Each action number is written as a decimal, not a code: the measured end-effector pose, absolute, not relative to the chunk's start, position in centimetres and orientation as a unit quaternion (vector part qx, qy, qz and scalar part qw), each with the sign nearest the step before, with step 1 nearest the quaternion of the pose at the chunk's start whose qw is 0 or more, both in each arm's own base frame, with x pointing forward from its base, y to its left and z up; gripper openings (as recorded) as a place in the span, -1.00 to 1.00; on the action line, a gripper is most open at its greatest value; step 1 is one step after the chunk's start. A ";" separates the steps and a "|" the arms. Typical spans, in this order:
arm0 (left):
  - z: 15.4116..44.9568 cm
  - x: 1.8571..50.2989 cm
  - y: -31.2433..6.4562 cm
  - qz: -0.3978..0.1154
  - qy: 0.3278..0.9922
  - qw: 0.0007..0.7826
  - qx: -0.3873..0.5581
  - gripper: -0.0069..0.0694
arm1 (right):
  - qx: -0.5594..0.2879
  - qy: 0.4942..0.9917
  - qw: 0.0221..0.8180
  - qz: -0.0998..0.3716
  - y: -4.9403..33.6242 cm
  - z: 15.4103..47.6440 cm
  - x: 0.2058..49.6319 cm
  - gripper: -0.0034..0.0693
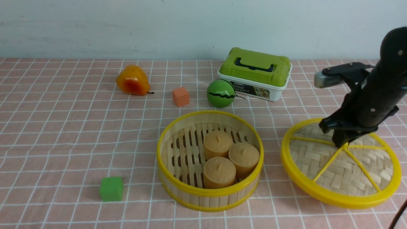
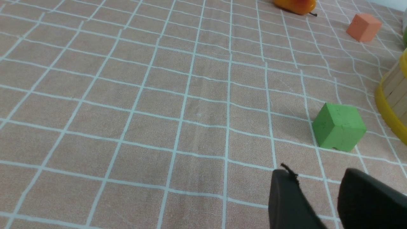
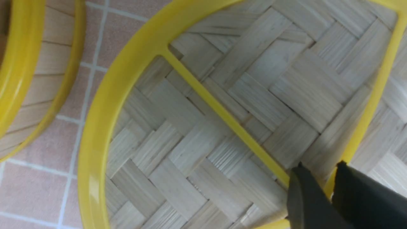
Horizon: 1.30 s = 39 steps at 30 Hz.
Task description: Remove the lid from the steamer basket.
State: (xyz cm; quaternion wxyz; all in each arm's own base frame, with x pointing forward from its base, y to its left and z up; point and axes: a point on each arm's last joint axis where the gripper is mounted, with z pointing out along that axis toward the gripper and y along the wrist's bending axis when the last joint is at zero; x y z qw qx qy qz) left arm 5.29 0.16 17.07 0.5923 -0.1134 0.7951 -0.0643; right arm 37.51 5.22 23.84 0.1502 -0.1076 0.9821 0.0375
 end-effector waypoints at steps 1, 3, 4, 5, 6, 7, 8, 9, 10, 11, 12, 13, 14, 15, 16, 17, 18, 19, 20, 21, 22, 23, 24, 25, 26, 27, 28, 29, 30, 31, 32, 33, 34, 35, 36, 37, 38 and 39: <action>17.1 5.3 0.2 -0.064 0.795 0.592 -0.113 -0.19 | -0.106 0.983 0.148 0.038 5.3 23.2 37.8 -0.69; 17.1 5.3 0.2 -0.064 0.795 0.592 -0.113 -0.19 | -0.104 0.984 0.141 0.040 5.4 22.0 38.3 -0.69; 17.1 5.3 0.2 -0.064 0.795 0.592 -0.113 -0.19 | -0.103 0.984 0.139 0.041 5.4 21.6 38.5 -0.69; 17.1 5.3 0.2 -0.064 0.795 0.592 -0.113 -0.19 | -0.101 0.985 0.134 0.043 5.5 21.0 38.7 -0.69; 17.1 5.3 0.2 -0.064 0.795 0.592 -0.113 -0.19 | -0.101 0.985 0.130 0.044 5.5 20.6 38.8 -0.69; 17.1 5.3 0.2 -0.064 0.795 0.592 -0.113 -0.19 | -0.097 0.986 0.127 0.046 5.5 20.3 38.9 -0.69; 17.1 5.3 0.2 -0.064 0.795 0.592 -0.113 -0.19 | -0.097 0.986 0.127 0.046 5.5 20.2 38.9 -0.69; 17.1 5.3 0.2 -0.064 0.795 0.592 -0.113 -0.19 | -0.095 0.986 0.126 0.047 5.5 20.2 38.9 -0.69; 17.1 5.3 0.2 -0.064 0.795 0.592 -0.113 -0.19 | -0.093 0.986 0.127 0.047 5.5 20.2 38.9 -0.68; 17.1 5.3 0.2 -0.064 0.795 0.592 -0.113 -0.19 | -0.091 0.986 0.128 0.047 5.5 20.2 38.9 -0.67; 17.1 5.3 0.2 -0.064 0.795 0.592 -0.113 -0.19 | -0.091 0.986 0.128 0.048 5.5 20.2 38.9 -0.63; 17.1 5.3 0.2 -0.064 0.795 0.592 -0.113 -0.19 | -0.091 0.986 0.128 0.048 5.5 20.2 38.9 -0.62; 17.1 5.3 0.2 -0.064 0.795 0.592 -0.113 -0.19 | -0.090 0.987 0.128 0.048 5.5 20.2 38.9 -0.53; 17.1 5.3 0.2 -0.064 0.795 0.592 -0.113 -0.19 | -0.089 0.987 0.127 0.049 5.5 20.4 38.8 -0.45; 17.1 5.3 0.2 -0.064 0.795 0.592 -0.113 -0.19 | -0.089 0.987 0.124 0.051 5.6 20.8 38.6 -0.36; 17.1 5.3 0.2 -0.064 0.795 0.592 -0.113 -0.19 | -0.090 0.987 0.121 0.052 5.6 21.4 38.4 -0.23; 17.1 5.3 0.2 -0.064 0.795 0.592 -0.113 -0.19 | -0.094 0.987 0.123 0.053 5.5 22.6 38.0 -0.09; 17.1 5.3 0.2 -0.064 0.795 0.592 -0.113 -0.19 | -0.099 0.986 0.124 0.053 5.5 23.5 37.6 -0.01; 17.1 5.3 0.2 -0.064 0.795 0.592 -0.113 -0.19 | -0.100 0.985 0.128 0.053 5.5 23.8 37.5 0.01; 17.1 5.3 0.2 -0.064 0.795 0.592 -0.113 -0.19 | -0.108 0.981 0.153 0.055 5.4 26.6 36.5 0.15; 17.1 5.3 0.2 -0.064 0.795 0.592 -0.113 -0.19 | -0.109 0.979 0.162 0.055 5.4 27.3 36.1 0.17; 17.1 5.3 0.2 -0.064 0.795 0.592 -0.113 -0.19 | -0.111 0.975 0.187 0.057 5.3 29.1 35.5 0.22; 17.1 5.3 0.2 -0.064 0.795 0.592 -0.113 -0.19 | -0.112 0.970 0.207 0.058 5.3 30.5 34.8 0.24; 17.1 5.3 0.2 -0.064 0.795 0.592 -0.113 -0.19 | -0.112 0.966 0.227 0.060 5.2 32.0 34.0 0.26; 17.1 5.3 0.2 -0.064 0.795 0.592 -0.113 -0.19 | -0.114 0.956 0.263 0.064 5.1 34.5 32.4 0.26; 17.1 5.3 0.2 -0.064 0.795 0.592 -0.113 -0.19 | -0.112 0.947 0.293 0.071 5.0 36.4 31.0 0.25; 17.1 5.3 0.2 -0.064 0.795 0.592 -0.113 -0.19 | -0.112 0.942 0.306 0.074 4.9 37.6 29.9 0.23; 17.1 5.3 0.2 -0.064 0.795 0.592 -0.113 -0.19 | -0.114 0.933 0.332 0.083 4.9 38.9 28.6 0.20; 17.1 5.3 0.2 -0.064 0.795 0.592 -0.113 -0.19 | -0.117 0.925 0.350 0.093 4.9 39.9 27.1 0.15; 17.1 5.3 0.2 -0.064 0.795 0.592 -0.113 -0.19 | -0.122 0.919 0.360 0.101 5.0 40.5 26.2 0.12; 17.1 5.3 0.2 -0.064 0.795 0.592 -0.113 -0.19 | -0.127 0.913 0.372 0.109 5.0 41.3 24.7 0.07; 17.1 5.3 0.2 -0.064 0.795 0.592 -0.113 -0.19 | -0.140 0.899 0.396 0.122 5.1 41.9 22.9 -0.04; 17.1 5.3 0.2 -0.064 0.795 0.592 -0.113 -0.19 | -0.142 0.899 0.395 0.124 5.1 41.8 22.6 -0.05; 17.1 5.3 0.2 -0.064 0.795 0.592 -0.113 -0.19 | -0.158 0.880 0.426 0.140 5.1 42.4 19.8 -0.21; 17.1 5.3 0.2 -0.064 0.795 0.592 -0.113 -0.19 | -0.165 0.870 0.441 0.148 5.1 42.5 18.3 -0.30; 17.1 5.3 0.2 -0.064 0.795 0.592 -0.113 -0.19 | -0.169 0.862 0.453 0.153 5.1 42.4 17.1 -0.37; 17.1 5.3 0.2 -0.064 0.795 0.592 -0.113 -0.19 | -0.169 0.857 0.460 0.160 5.0 42.2 16.0 -0.43; 17.1 5.3 0.2 -0.064 0.795 0.592 -0.113 -0.19 | -0.174 0.841 0.485 0.164 4.9 42.2 14.3 -0.55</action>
